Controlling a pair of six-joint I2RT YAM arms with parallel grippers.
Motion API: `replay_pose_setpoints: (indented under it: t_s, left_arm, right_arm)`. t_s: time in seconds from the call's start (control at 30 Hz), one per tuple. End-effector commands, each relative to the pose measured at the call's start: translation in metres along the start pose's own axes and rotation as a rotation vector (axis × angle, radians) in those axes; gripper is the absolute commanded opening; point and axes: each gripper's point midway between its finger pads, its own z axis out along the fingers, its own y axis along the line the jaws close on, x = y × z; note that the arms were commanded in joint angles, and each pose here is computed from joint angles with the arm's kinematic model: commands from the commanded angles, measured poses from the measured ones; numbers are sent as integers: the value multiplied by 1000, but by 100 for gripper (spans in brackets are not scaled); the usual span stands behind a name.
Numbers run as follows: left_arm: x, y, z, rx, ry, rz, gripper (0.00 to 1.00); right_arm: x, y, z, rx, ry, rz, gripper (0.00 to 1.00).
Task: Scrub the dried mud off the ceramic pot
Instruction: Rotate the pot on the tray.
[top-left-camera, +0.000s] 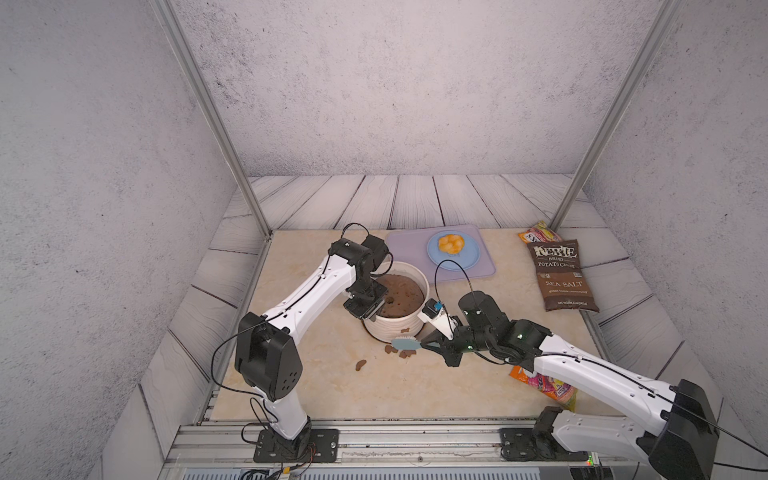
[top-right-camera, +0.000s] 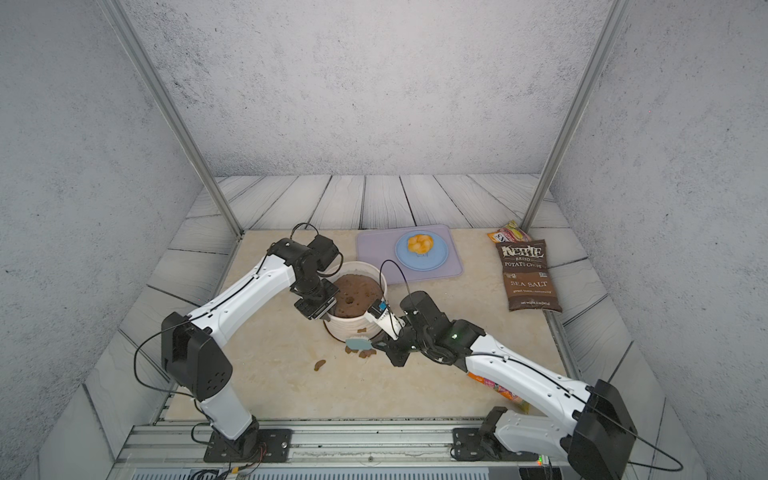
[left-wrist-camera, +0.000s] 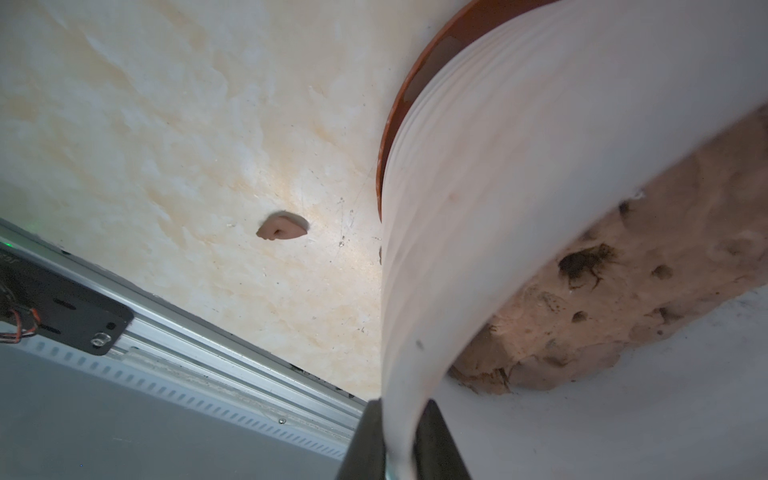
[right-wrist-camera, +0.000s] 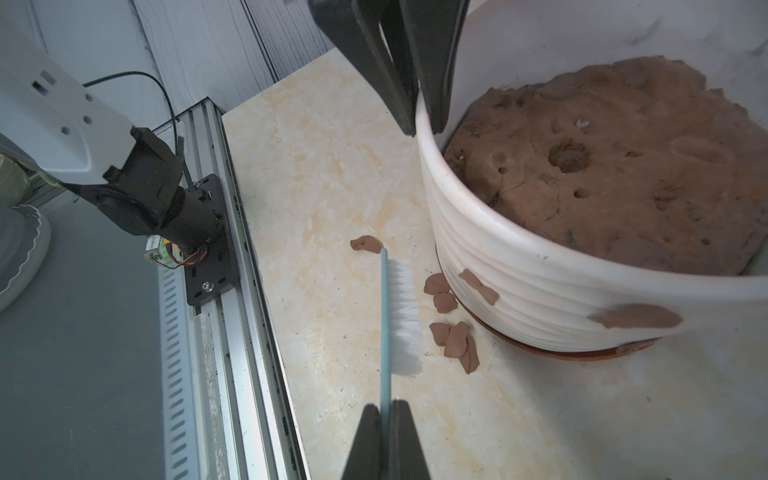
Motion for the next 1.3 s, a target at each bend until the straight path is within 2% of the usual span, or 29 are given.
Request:
replay_pose_setpoints:
  t_s: [0.0, 0.2, 0.53, 0.9, 1.27]
  left_arm:
    - [-5, -8, 8, -14, -19, 78, 10]
    - [-13, -12, 6, -37, -41, 147, 8]
    - [-24, -21, 13, -56, -17, 385, 3]
    - [-34, -13, 13, -90, -26, 439, 1]
    - [-36, -13, 19, -80, -3, 468, 0]
  right_arm:
    - [-8, -1, -5, 8, -46, 8, 0]
    - [-20, 5, 1, -41, -89, 19, 0]
    - [-42, -8, 9, 10, -102, -53, 0]
    - [-51, -38, 27, 113, -87, -99, 0]
    - [-12, -62, 44, 207, -6, -79, 0]
